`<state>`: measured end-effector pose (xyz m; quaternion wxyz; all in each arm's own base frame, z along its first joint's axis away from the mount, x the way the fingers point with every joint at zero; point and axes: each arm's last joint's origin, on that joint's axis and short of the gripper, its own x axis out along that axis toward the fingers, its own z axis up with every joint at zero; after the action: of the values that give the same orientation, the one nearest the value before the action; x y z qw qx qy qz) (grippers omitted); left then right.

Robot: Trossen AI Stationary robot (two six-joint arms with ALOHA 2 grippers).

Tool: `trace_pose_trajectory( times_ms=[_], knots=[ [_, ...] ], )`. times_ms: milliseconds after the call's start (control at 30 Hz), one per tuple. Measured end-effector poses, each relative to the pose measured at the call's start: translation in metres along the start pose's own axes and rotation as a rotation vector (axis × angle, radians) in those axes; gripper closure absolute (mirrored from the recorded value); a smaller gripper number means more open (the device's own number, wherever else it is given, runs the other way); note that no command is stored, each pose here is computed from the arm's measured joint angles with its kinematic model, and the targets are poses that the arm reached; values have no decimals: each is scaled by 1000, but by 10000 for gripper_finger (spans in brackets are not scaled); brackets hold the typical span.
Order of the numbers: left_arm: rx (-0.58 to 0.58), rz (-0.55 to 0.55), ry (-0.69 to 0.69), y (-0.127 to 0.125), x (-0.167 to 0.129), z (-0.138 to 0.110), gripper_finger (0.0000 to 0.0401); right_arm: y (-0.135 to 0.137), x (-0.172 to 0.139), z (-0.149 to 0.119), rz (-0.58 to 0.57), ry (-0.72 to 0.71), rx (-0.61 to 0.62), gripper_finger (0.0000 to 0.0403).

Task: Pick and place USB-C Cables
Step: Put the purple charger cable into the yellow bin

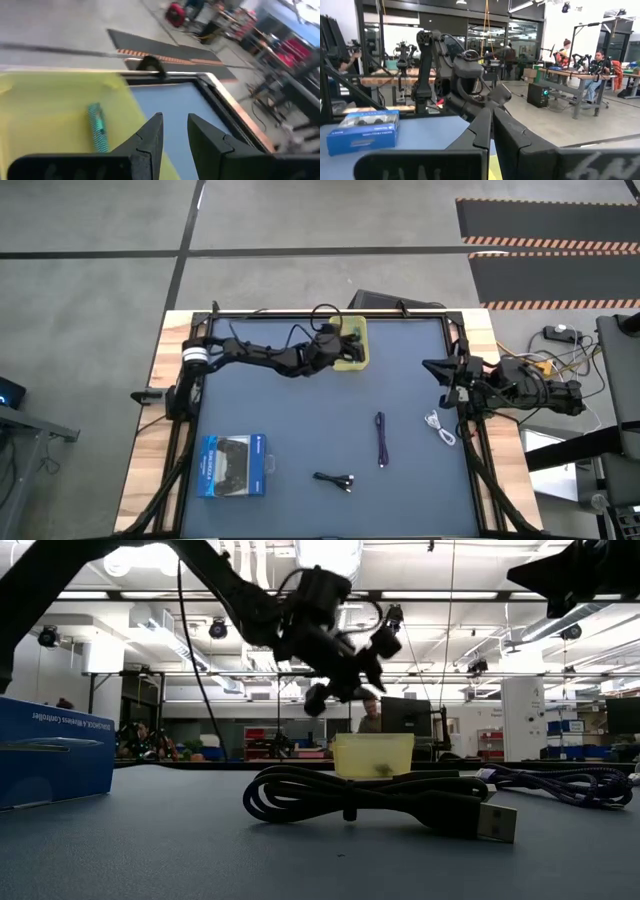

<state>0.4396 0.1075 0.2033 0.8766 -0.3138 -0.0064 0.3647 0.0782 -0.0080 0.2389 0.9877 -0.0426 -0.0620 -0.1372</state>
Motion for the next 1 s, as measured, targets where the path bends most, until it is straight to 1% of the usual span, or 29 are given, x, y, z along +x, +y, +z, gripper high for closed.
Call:
trace_pose_trajectory(
  times_ms=[100, 267, 367, 500, 567, 633, 700, 767, 900, 1000],
  knots=[
    [87, -62, -9, -16, -14, 9, 328, 0, 0, 1, 0, -9, 22, 394],
    [289, -160, -42, -46, -45, 26, 328, 0, 0, 3, 4, -28, 96, 394],
    [415, -203, -61, -62, -68, 38, 328, 1, 0, 3, 35, -32, 148, 394],
    [583, -239, -47, -75, -101, 51, 328, 2, 1, 3, 83, -25, 204, 394],
    [656, -252, -25, -79, -116, 54, 328, 3, 3, 2, 84, -16, 235, 394],
    [722, -264, 0, -80, -132, 58, 328, 4, 6, -1, 86, -6, 261, 394],
    [760, -290, -11, -81, -147, 62, 328, 6, 10, -4, 91, -10, 289, 394],
    [797, -307, -10, -76, -162, 62, 328, 8, 15, -10, 92, -3, 309, 394],
    [811, -336, -19, -62, -187, 65, 328, 12, 23, -17, 99, 18, 346, 394],
    [817, -342, -11, -48, -200, 64, 328, 15, 29, -20, 108, 50, 379, 394]
  ],
)
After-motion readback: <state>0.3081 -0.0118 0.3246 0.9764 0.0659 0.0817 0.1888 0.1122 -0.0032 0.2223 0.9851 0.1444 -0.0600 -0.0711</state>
